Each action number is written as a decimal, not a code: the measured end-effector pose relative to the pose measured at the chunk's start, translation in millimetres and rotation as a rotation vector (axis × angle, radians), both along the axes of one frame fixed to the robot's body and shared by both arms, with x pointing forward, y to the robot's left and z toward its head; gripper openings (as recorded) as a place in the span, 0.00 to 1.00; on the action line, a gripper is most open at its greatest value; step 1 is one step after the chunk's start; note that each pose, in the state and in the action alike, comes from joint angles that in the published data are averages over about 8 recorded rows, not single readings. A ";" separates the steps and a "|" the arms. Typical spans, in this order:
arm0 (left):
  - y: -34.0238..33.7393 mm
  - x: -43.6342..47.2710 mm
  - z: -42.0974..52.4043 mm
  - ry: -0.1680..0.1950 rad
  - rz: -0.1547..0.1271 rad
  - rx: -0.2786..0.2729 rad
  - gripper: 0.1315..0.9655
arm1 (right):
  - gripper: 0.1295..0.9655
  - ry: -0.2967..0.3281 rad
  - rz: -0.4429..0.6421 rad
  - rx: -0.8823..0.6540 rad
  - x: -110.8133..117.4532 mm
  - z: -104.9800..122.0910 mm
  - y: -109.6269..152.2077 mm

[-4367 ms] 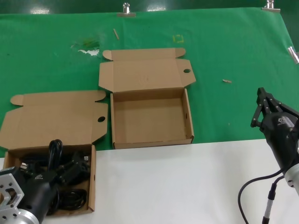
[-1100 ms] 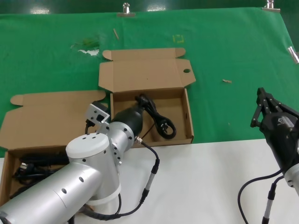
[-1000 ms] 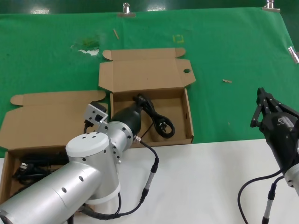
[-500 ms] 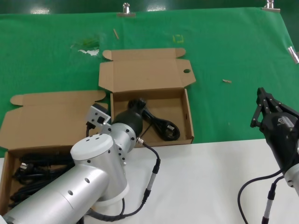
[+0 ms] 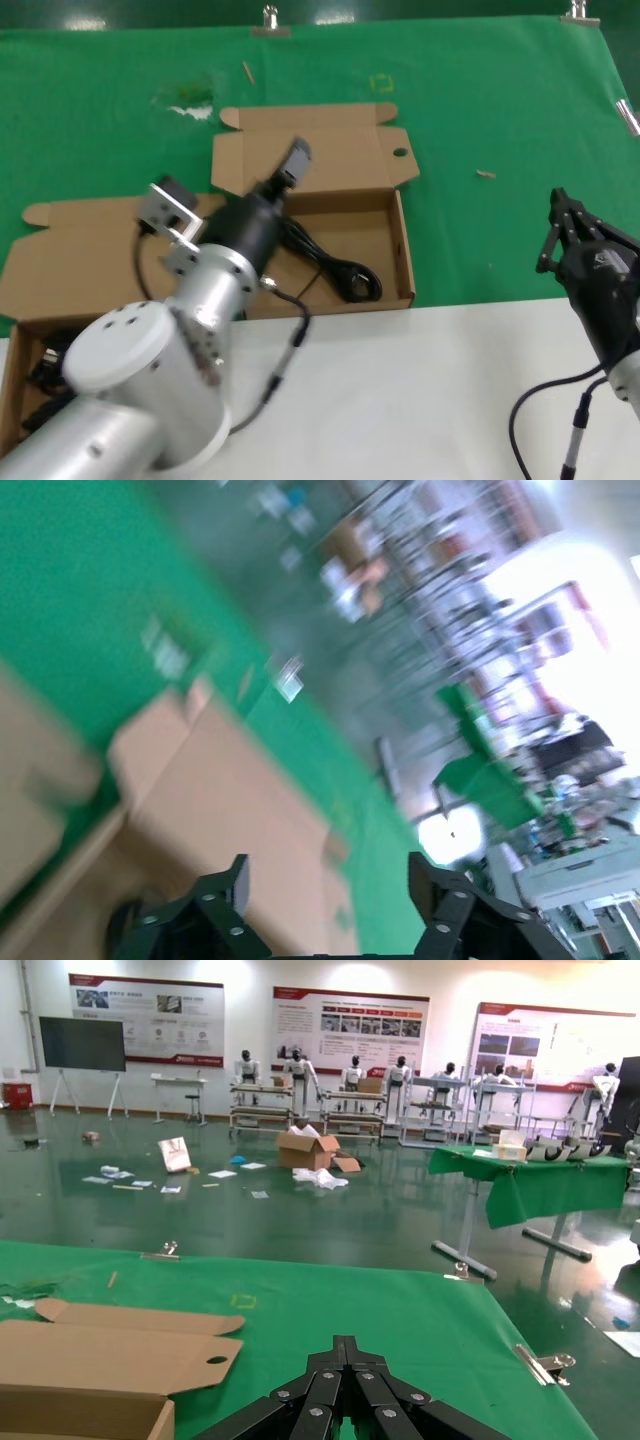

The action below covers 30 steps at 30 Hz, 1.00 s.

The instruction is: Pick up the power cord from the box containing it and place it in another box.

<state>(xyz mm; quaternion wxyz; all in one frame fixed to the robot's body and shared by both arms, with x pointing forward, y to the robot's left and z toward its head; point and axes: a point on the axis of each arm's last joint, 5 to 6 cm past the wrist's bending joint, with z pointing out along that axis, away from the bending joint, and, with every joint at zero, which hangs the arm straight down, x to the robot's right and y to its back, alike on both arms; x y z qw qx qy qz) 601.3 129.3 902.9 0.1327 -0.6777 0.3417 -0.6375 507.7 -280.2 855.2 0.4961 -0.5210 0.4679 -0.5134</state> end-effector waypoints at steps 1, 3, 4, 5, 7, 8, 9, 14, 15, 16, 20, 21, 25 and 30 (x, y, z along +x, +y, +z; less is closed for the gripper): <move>4.7 -5.1 5.1 -0.039 0.000 0.025 0.42 | 0.01 0.000 0.000 0.000 0.0 0.0 0.0; 14.8 -15.7 15.7 -0.125 0.008 0.082 0.45 | 0.01 0.000 0.000 0.000 0.0 0.0 0.0; 19.7 -20.8 20.1 -0.165 0.013 0.109 0.48 | 0.01 0.000 0.000 0.000 0.0 0.0 0.0; 24.8 -25.8 24.8 -0.207 0.021 0.137 0.51 | 0.01 0.000 0.000 0.000 0.0 0.0 0.0; 35.0 -35.1 33.1 -0.281 0.036 0.181 0.57 | 0.01 0.000 0.000 0.000 0.0 0.0 0.0; 40.4 -39.7 36.9 -0.314 0.043 0.198 0.60 | 0.01 0.000 0.000 0.000 0.0 0.0 0.0; 45.8 -44.4 40.5 -0.344 0.049 0.210 0.63 | 0.01 0.000 0.000 0.000 0.0 0.0 0.0; 69.9 -65.3 54.4 -0.436 0.029 0.186 0.74 | 0.01 0.000 0.000 0.000 0.0 0.0 0.0; 73.6 -68.7 56.3 -0.446 0.017 0.171 0.76 | 0.01 0.000 0.000 0.000 0.0 0.0 0.0; 76.5 -71.5 57.7 -0.453 0.004 0.156 0.79 | 0.01 0.000 0.000 0.000 0.0 0.0 0.0; 83.9 -78.1 60.7 -0.467 -0.030 0.121 0.88 | 0.01 0.000 0.000 0.000 0.0 0.0 0.0; 84.8 -78.5 60.7 -0.469 -0.032 0.120 0.88 | 0.01 0.000 0.000 0.000 0.0 0.0 0.0; 86.7 -78.4 58.4 -0.470 -0.025 0.140 0.93 | 0.01 0.000 0.000 0.000 0.0 0.0 0.0; 90.0 -77.7 53.5 -0.472 -0.007 0.184 0.98 | 0.01 0.000 0.000 0.000 0.0 0.0 0.0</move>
